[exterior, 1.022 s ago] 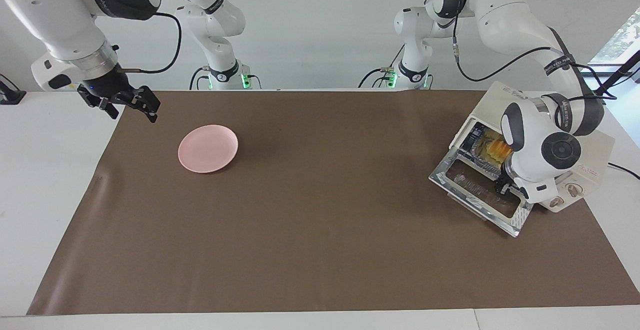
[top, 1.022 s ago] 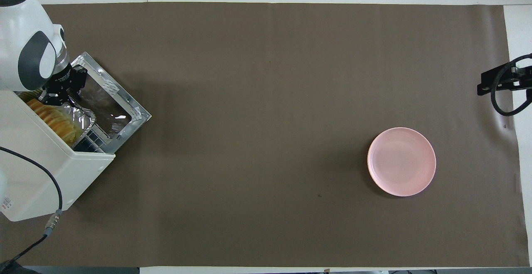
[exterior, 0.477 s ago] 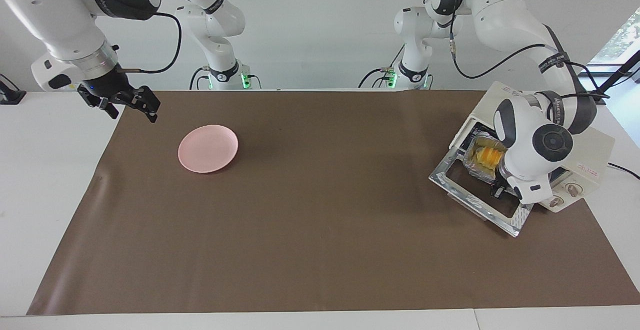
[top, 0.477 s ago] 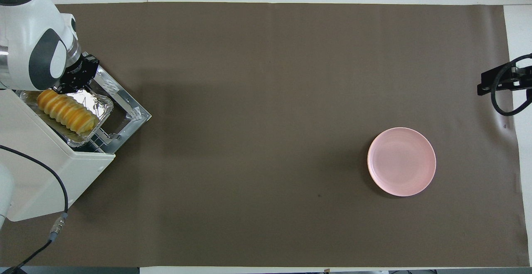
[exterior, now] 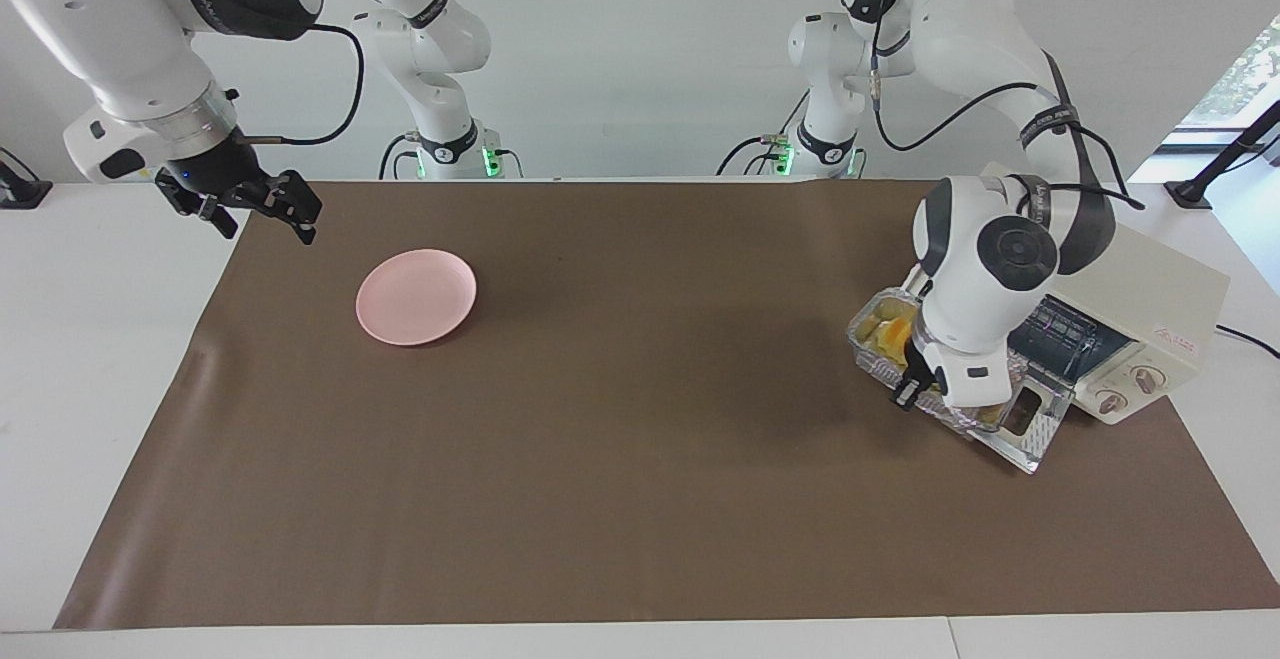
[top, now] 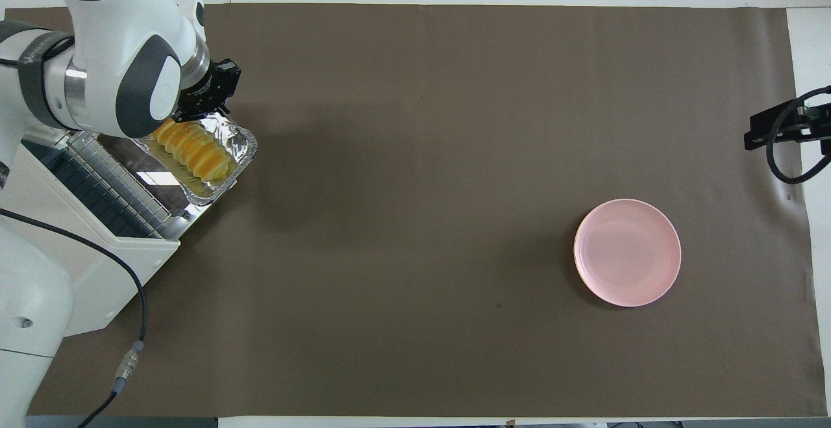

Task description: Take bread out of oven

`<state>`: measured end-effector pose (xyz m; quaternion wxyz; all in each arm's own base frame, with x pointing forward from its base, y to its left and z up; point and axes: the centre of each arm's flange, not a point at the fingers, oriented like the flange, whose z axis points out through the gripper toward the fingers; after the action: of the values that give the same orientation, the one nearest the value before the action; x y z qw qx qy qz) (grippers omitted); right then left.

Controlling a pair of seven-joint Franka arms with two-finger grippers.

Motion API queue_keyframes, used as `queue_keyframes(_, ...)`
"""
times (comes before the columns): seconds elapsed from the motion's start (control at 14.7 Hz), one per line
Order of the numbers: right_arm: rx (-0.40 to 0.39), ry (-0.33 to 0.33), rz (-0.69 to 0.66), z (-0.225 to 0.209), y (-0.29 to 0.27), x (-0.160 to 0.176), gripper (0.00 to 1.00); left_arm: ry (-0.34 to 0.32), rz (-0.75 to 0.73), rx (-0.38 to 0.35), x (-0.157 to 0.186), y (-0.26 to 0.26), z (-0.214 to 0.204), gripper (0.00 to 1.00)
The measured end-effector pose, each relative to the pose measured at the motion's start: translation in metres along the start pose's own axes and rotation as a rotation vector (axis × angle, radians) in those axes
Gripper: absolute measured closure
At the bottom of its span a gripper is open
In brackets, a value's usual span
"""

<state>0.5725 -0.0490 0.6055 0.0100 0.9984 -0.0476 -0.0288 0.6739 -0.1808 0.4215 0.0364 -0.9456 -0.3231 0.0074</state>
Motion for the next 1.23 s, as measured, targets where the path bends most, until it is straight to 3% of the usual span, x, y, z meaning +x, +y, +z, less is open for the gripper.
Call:
queue_keyframes(0.2, 0.000, 0.000, -0.003, 0.000, -0.002, 0.000, 0.00, -0.025, 0.104, -0.078, -0.075, 0.058, -0.024, 0.98)
queue_keyframes(0.41, 0.000, 0.000, -0.005, 0.000, -0.003, 0.000, 0.00, -0.034, 0.193, -0.101, -0.136, 0.091, -0.031, 0.98)
queue_keyframes(0.61, 0.000, 0.010, -0.005, 0.001, -0.002, 0.001, 0.00, -0.029, 0.272, -0.105, -0.168, 0.105, -0.032, 0.98)
queue_keyframes(0.89, 0.001, 0.101, 0.010, 0.008, 0.005, 0.013, 0.00, -0.024, 0.388, -0.097, -0.208, 0.118, -0.024, 0.98)
queue_keyframes(1.02, 0.001, 0.087, 0.012, 0.013, 0.006, 0.011, 0.00, -0.020, 0.445, -0.118, -0.238, 0.131, -0.013, 0.98)
queue_keyframes(1.23, 0.002, 0.070, 0.011, 0.012, 0.006, 0.006, 0.00, -0.026, 0.518, -0.096, -0.280, 0.142, 0.010, 0.98)
